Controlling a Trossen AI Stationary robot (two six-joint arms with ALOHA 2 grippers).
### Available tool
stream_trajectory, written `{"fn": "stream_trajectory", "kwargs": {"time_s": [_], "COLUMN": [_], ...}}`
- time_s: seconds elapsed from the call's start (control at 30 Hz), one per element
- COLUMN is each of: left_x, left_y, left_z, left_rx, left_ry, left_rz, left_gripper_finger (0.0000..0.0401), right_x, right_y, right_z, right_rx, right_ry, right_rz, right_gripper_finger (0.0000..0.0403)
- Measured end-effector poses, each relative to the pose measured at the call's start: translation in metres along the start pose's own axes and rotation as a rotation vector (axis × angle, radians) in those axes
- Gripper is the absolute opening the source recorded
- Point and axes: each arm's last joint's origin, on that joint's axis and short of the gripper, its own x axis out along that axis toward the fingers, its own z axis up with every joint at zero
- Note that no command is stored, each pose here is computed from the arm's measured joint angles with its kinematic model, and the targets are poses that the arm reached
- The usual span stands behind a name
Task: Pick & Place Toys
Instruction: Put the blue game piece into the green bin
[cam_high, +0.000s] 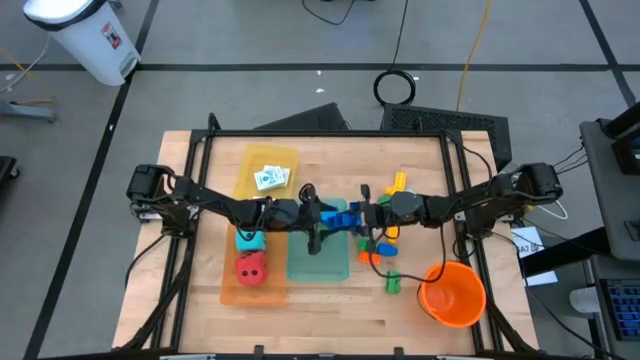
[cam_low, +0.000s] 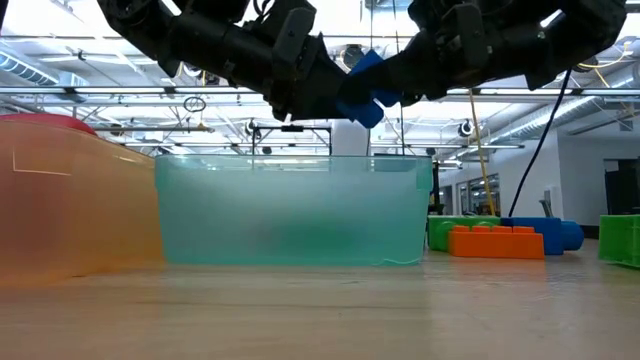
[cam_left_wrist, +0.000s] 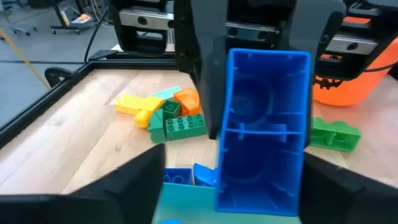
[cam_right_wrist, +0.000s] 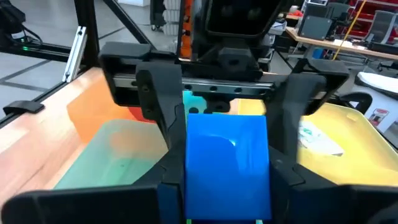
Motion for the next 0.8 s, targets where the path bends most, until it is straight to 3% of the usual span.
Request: {"fn": "stream_trajectory", "kwargs": {"time_s": [0.2, 0.23, 0.47, 0.67, 0.8], "left_x": [0.0, 0.0, -0.006, -0.023, -0.029], "left_y": [0.0, -0.001, 0.001, 0.005, -0.001], "left_z": [0.0, 0.0, 0.006, -0.001, -0.015], "left_rx": [-0.004, -0.001, 0.009, -0.003, -0.047], "left_ry": [-0.002, -0.002, 0.009, 0.23, 0.386], "left_rz": [-0.013, -0.014, -0.026, -0.032, -0.159], "left_gripper_finger": [0.014, 0.013, 0.0132, 0.0132, 0.0132], "right_x": [0.0, 0.0, -0.013, -0.043, -0.058], "right_y": [-0.001, 0.0, -0.002, -0.004, -0.006], "right_z": [0.0, 0.0, 0.009, 0.025, 0.034], "right_rx": [0.006, 0.01, 0.01, 0.006, 0.007], "right_ry": [0.002, 0.005, 0.051, 0.106, 0.089], "right_rz": [-0.007, -0.006, -0.031, -0.041, -0.044], "right_gripper_finger": [0.0105, 0.0106, 0.0141, 0.017, 0.0175]}}
